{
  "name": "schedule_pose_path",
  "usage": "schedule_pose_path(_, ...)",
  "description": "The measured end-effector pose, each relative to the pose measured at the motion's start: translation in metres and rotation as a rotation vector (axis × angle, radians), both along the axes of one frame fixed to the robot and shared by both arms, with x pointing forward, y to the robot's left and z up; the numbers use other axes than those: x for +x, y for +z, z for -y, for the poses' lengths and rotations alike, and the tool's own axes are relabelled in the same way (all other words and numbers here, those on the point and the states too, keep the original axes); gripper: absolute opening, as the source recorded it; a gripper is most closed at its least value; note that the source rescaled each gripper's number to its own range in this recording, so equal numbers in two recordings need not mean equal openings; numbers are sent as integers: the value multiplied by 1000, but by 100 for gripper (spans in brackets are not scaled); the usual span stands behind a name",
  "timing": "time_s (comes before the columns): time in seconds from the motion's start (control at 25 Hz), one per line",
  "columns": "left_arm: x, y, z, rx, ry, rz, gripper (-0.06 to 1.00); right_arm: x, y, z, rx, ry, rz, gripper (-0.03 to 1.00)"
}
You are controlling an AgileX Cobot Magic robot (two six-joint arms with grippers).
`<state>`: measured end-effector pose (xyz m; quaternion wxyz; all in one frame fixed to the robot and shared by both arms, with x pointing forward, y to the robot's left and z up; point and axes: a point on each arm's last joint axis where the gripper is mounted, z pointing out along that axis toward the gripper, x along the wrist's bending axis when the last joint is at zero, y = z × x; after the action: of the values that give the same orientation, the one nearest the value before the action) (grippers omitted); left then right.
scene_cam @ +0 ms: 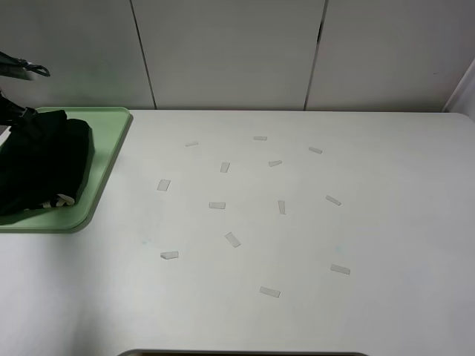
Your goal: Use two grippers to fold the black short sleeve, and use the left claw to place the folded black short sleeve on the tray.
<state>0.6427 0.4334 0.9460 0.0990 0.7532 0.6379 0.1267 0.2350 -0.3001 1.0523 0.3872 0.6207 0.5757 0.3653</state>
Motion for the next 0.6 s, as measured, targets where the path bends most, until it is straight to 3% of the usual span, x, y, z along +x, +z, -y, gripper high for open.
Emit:
schedule_pose_path(0.16,3,7,0,-12,2,6,99,0,0,0,0,0,0,100)
schedule_pose_path(0.6,-9,51,13,-168,43,-121,100,0,0,0,0,0,0,100)
